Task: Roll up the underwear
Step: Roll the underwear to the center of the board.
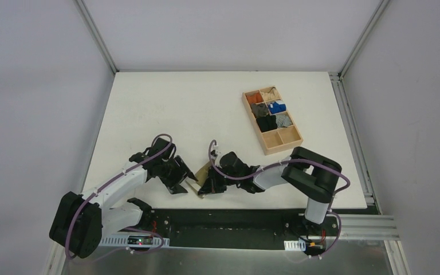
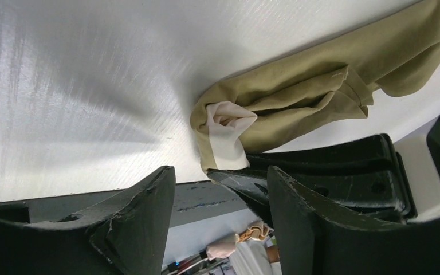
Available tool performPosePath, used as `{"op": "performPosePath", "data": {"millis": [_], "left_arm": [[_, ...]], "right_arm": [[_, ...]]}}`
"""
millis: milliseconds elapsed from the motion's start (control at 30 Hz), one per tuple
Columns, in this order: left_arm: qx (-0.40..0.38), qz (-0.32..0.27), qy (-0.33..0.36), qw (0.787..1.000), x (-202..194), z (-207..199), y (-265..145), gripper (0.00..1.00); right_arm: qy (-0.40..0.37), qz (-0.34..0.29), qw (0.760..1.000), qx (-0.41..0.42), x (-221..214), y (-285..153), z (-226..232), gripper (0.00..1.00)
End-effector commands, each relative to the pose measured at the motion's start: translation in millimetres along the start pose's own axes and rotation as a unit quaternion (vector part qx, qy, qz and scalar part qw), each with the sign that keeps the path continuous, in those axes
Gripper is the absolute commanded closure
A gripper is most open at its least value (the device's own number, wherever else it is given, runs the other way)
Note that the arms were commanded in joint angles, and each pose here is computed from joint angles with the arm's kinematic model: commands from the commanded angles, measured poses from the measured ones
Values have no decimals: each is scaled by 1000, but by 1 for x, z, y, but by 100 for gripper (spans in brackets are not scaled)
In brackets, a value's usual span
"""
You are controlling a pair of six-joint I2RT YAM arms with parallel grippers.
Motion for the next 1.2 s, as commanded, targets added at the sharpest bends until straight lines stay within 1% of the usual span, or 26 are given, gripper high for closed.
{"op": "performPosePath", "data": {"millis": [0, 100, 267, 333, 433, 467, 533, 567, 600, 633, 667, 700, 733, 767, 800, 867, 933, 1033, 1133, 1167], "left_arm": [[4, 5, 24, 1000, -1, -2, -1, 43], [7, 5, 26, 1000, 0, -1, 2, 45], [13, 5, 31, 999, 3, 0, 10, 46], [11, 3, 34, 999, 6, -2, 14, 50], [24, 7, 36, 999, 8, -1, 21, 61], [30, 9, 36, 999, 9, 0, 24, 67], [38, 12, 36, 999, 10, 1, 27, 83], [39, 13, 37, 998, 10, 0, 27, 93], [38, 13, 38, 998, 10, -1, 27, 100], [38, 14, 37, 998, 10, -1, 27, 100], [37, 16, 36, 999, 9, -2, 26, 100], [36, 17, 35, 999, 9, -2, 26, 100], [36, 17, 34, 999, 8, -1, 25, 100], [36, 18, 32, 999, 8, -1, 24, 100], [38, 19, 30, 999, 7, 0, 24, 100], [41, 22, 26, 999, 6, 2, 24, 100], [44, 24, 22, 998, 4, 5, 23, 100], [45, 25, 19, 999, 3, 7, 23, 100], [43, 23, 16, 999, 3, 8, 22, 100], [42, 22, 16, 999, 3, 7, 22, 100]], "right_arm": [[60, 33, 994, 88, -2, -6, 1, 100], [87, 34, 990, 109, -1, -7, -6, 100], [115, 44, 984, 131, -1, -6, -11, 100], [121, 47, 982, 137, 0, -5, -11, 100], [137, 43, 978, 151, 3, -7, -12, 100], [143, 43, 977, 152, 4, -7, -13, 100], [154, 40, 976, 148, 6, -8, -15, 100], [158, 38, 976, 143, 5, -9, -15, 93], [161, 33, 977, 138, 5, -12, -14, 77], [163, 28, 978, 128, 5, -15, -14, 64], [160, 21, 980, 114, 4, -18, -14, 56], [157, 18, 984, 82, 0, -22, -16, 51], [144, 16, 988, 46, -4, -26, -18, 48], [113, 9, 993, 11, -7, -30, -14, 46], [78, 8, 996, -39, -12, -35, -12, 44], [-9, -13, 993, -120, -14, -45, 2, 42], [-86, -60, 979, -173, -4, -49, 23, 41], [-170, -87, 951, -243, 0, -54, 39, 41], [-237, -94, 919, -302, 2, -48, 49, 41], [-257, -94, 911, -309, 3, -44, 55, 41]]}}
Point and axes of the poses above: each gripper's point midway between its finger pads, its own y axis out along the fingers, its own z axis along the line the jaws close on, x = y × z, the point moved 8 cm from there along -y, back along the fingers
